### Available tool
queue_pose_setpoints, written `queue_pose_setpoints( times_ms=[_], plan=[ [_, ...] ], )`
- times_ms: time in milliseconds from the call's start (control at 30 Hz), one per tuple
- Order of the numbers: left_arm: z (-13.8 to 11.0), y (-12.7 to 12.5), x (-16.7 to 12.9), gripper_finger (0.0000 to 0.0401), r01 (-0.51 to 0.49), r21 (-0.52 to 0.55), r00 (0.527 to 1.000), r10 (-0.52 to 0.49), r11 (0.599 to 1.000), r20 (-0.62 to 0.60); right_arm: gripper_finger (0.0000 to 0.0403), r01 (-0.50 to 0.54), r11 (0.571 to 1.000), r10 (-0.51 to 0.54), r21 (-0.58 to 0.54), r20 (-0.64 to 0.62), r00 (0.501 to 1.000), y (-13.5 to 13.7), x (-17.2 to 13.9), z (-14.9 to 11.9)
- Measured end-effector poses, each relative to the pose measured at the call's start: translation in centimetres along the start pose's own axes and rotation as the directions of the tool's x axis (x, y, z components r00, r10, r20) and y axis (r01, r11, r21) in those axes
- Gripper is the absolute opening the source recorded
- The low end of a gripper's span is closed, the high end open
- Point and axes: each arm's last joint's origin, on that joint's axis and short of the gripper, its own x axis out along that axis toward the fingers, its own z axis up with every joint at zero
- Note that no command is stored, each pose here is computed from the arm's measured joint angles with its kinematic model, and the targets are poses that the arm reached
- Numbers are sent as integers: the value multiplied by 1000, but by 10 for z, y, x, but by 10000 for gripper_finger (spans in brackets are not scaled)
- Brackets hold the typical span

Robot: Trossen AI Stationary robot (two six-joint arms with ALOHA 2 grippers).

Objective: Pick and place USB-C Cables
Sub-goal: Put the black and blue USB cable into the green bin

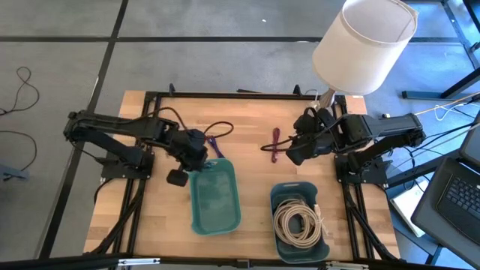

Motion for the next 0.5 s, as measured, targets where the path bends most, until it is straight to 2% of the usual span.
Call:
queue_pose_setpoints(
  times_ms=[133, 300, 500],
  plan=[
    [19, 2, -3, 25, -14, 16, 1000, 14, 1000, 27, 211, -16, 1000, 16, 6, 16, 1000, 2, 0, 2],
    [27, 4, 9, 25, 31, -60, 999, -34, 998, -39, 211, -17, 1000, 16, 7, 17, 1000, 2, 0, 2],
    [29, 5, 47, 25, 57, 75, 980, -41, 996, -196, 211, -8, 1000, 8, 2, 25, 1000, 2, 0, 2]
  ],
)
